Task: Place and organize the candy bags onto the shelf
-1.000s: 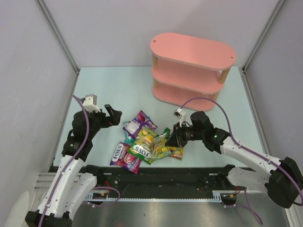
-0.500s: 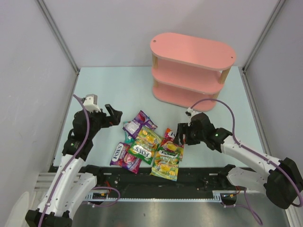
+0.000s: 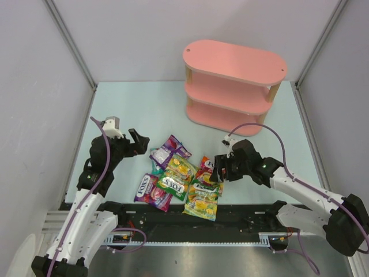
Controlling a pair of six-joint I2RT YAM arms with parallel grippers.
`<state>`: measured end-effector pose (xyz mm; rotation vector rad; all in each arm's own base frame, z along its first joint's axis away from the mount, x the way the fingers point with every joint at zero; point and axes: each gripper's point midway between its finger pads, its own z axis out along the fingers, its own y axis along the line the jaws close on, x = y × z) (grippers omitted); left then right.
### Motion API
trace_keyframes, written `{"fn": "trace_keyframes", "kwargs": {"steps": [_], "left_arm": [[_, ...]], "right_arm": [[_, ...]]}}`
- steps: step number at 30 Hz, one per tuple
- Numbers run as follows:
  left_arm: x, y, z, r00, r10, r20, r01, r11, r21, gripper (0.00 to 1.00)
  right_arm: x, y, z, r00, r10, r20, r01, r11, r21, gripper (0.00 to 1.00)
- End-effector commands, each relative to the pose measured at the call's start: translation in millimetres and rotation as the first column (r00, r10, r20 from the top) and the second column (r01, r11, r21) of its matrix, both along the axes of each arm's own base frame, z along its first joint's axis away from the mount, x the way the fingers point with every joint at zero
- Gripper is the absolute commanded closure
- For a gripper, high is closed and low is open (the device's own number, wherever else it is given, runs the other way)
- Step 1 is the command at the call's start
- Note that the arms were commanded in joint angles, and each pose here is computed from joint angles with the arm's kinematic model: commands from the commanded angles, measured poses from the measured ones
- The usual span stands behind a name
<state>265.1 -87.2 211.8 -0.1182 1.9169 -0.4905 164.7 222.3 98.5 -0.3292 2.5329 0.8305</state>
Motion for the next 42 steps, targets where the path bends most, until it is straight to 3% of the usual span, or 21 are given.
{"fn": "trace_keyframes", "kwargs": {"steps": [1, 9, 20, 32, 37, 42], "left_arm": [[1, -6, 6, 0.999, -0.018, 0.026, 0.019, 0.999, -0.026, 0.00], [0, -6, 7, 1.000, -0.015, 0.023, 0.016, 0.999, -0.036, 0.00], [-1, -7, 5, 1.000, -0.014, 0.011, 0.015, 0.998, -0.056, 0.00], [4, -12, 8, 0.999, -0.033, 0.023, 0.034, 0.998, -0.061, 0.00], [5, -13, 7, 0.999, -0.041, 0.028, 0.043, 0.997, -0.066, 0.00], [7, -16, 3, 0.998, -0.053, 0.023, 0.055, 0.996, -0.067, 0.00]], "right_arm": [[-27, 25, 14, 0.975, 0.217, 0.052, -0.221, 0.972, 0.075, 0.23], [-40, 41, 13, 0.945, 0.311, 0.101, -0.315, 0.948, 0.031, 0.23], [-23, 31, 10, 0.953, 0.264, 0.150, -0.255, 0.964, -0.075, 0.21], [-7, 4, 18, 0.989, -0.088, 0.120, 0.095, 0.994, -0.051, 0.20], [-23, 3, 20, 0.970, -0.232, 0.070, 0.223, 0.968, 0.116, 0.20], [-36, 0, 9, 0.948, -0.317, 0.016, 0.311, 0.938, 0.152, 0.20]]}}
